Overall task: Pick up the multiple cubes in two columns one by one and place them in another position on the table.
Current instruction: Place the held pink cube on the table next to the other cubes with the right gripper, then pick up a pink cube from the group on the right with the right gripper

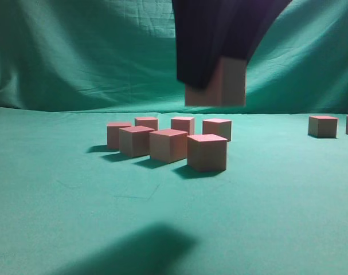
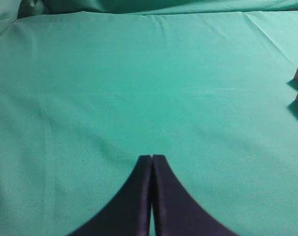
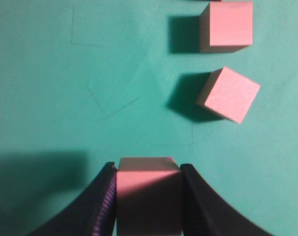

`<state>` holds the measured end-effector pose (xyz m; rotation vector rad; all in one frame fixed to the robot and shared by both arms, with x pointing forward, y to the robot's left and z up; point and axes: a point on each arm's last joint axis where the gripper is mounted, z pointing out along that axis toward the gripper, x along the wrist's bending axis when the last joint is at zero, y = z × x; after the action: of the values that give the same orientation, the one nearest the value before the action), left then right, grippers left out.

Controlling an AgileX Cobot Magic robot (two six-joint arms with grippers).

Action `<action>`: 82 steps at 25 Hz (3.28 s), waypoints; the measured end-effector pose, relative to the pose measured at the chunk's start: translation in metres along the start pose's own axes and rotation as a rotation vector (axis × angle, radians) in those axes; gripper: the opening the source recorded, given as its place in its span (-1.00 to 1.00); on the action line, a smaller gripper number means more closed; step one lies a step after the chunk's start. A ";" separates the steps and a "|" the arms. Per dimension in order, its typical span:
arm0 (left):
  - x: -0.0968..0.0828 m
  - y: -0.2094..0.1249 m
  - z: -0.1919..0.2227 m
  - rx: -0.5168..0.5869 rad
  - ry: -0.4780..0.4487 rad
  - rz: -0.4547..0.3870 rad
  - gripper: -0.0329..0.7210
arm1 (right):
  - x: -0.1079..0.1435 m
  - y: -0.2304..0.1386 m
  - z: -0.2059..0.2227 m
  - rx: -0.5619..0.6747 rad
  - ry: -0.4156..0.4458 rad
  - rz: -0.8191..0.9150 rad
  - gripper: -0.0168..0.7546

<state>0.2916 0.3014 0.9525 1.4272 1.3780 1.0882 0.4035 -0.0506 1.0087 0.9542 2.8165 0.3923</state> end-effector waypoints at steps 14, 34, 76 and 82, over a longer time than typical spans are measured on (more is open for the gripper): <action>0.000 0.000 0.000 0.000 0.000 0.000 -0.91 | -0.007 0.009 0.037 0.022 -0.065 -0.039 -0.24; 0.000 0.000 0.000 0.000 0.000 0.000 -0.91 | -0.015 0.013 0.064 0.024 -0.070 -0.032 -0.24; 0.000 0.000 0.000 0.000 0.000 0.000 -0.91 | -0.056 -0.009 -0.070 -0.244 -0.251 0.244 0.35; 0.000 0.000 0.000 0.000 0.000 0.000 -0.91 | -0.125 -0.028 -0.092 -0.172 -0.357 0.504 0.47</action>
<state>0.2916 0.3014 0.9525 1.4272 1.3780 1.0882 0.4662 -0.1668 1.0952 1.5163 2.1691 0.4543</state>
